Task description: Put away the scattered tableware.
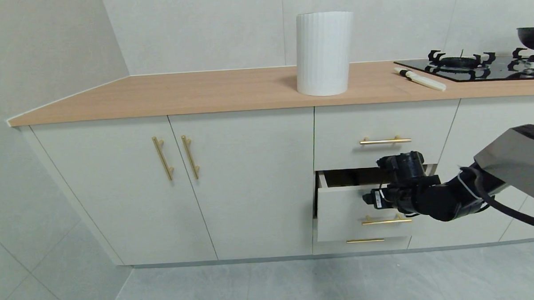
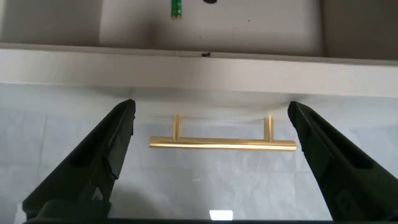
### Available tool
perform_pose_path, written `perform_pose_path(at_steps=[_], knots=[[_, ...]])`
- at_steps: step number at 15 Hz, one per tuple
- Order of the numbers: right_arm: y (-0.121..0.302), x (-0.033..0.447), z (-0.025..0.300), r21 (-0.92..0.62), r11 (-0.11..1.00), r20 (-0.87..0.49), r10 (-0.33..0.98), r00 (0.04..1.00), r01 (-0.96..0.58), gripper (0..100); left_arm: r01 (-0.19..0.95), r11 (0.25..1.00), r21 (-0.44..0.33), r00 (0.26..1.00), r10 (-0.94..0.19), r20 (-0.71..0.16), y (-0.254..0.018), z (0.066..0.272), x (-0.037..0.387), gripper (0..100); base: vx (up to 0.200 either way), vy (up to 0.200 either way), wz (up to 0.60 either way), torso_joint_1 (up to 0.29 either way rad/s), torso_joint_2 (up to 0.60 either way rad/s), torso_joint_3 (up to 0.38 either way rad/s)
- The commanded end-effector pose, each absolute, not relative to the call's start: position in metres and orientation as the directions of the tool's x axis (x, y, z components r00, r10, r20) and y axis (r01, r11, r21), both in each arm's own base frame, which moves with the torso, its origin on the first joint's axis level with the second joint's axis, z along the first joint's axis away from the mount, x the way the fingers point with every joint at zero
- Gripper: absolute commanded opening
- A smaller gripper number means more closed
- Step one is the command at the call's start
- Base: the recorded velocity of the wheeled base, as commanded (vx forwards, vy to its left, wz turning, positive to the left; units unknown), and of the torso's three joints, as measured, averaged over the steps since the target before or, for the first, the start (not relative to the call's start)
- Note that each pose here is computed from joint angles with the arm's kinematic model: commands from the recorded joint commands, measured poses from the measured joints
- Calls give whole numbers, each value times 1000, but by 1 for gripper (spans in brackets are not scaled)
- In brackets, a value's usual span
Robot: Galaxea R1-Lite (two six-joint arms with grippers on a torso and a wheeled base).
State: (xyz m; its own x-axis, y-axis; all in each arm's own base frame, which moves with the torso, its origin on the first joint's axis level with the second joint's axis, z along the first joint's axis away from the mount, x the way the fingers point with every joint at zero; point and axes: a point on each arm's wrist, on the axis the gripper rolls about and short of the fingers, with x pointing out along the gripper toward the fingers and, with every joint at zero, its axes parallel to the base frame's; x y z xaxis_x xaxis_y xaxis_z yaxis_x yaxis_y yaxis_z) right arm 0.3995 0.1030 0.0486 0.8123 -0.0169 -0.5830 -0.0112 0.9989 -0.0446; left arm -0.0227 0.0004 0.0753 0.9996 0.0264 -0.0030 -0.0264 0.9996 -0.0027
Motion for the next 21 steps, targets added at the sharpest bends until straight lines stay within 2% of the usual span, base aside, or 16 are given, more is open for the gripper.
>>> perform_pose_path(at_steps=[1,14,18,21], knots=[[96,405,36,-46,999,-590,-34,807,9,100,-28,1000,-3,1000,28,-5,0,75,-23,100,0,0,0,0,0,0],[38,447,17,-5,987,-453,-147,879,162,100,-28,1000,-3,1000,28,-3,0,75,-23,100,0,0,0,0,0,0],[40,452,10,3,987,-453,-144,880,163,100,-28,1000,-3,1000,28,-3,0,75,-23,100,0,0,0,0,0,0],[51,455,3,6,987,-390,-145,909,160,100,-26,1000,-3,1000,26,-2,0,76,-23,100,0,0,0,0,0,0]])
